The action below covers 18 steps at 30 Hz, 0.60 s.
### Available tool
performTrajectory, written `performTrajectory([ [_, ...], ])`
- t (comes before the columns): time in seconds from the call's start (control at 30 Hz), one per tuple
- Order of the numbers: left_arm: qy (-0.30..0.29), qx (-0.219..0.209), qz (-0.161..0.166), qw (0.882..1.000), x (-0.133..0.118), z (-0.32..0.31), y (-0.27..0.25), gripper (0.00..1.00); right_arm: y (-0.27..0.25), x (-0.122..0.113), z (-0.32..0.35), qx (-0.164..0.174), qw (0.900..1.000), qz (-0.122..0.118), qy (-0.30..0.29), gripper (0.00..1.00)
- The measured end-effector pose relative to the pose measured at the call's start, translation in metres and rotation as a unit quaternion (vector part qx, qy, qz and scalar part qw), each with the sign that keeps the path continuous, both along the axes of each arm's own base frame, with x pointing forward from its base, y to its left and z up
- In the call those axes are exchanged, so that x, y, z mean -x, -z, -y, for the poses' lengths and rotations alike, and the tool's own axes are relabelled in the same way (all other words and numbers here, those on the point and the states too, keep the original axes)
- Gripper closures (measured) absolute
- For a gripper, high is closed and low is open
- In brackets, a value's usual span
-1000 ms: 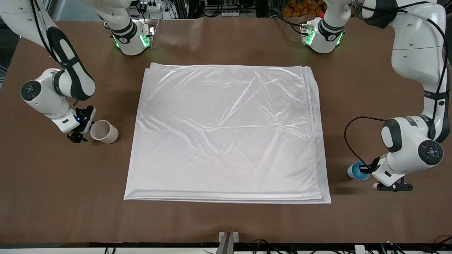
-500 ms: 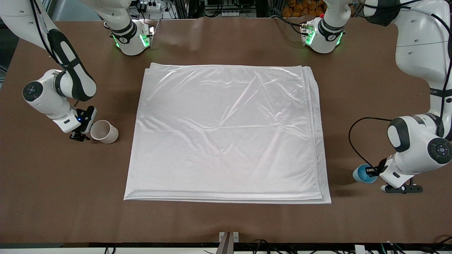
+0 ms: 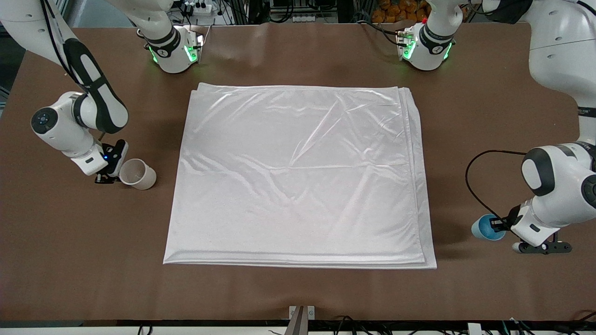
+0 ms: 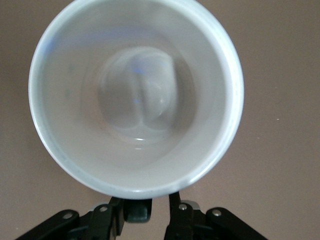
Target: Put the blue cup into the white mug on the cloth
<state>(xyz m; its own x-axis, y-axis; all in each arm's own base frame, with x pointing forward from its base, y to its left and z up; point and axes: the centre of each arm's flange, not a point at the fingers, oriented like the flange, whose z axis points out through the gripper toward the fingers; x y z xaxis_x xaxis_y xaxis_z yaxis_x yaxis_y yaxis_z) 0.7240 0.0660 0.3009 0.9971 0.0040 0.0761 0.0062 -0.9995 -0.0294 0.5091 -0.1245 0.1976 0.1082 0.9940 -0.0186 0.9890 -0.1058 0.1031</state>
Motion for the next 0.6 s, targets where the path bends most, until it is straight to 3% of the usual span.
performTrajectory([
  [0.3,0.002,0.004,-0.005,1.000,0.003,0.005,-0.018,0.96,0.000,-0.001,-0.002,-0.001,1.000,0.000,-0.001,0.62],
  [0.47,-0.002,0.009,-0.004,1.000,0.003,0.010,-0.019,0.96,0.000,-0.001,-0.006,-0.002,1.000,0.000,-0.004,0.81],
  [0.6,-0.006,0.015,-0.002,1.000,0.002,0.017,-0.022,0.96,0.000,-0.003,-0.012,-0.004,1.000,0.000,-0.009,0.81],
])
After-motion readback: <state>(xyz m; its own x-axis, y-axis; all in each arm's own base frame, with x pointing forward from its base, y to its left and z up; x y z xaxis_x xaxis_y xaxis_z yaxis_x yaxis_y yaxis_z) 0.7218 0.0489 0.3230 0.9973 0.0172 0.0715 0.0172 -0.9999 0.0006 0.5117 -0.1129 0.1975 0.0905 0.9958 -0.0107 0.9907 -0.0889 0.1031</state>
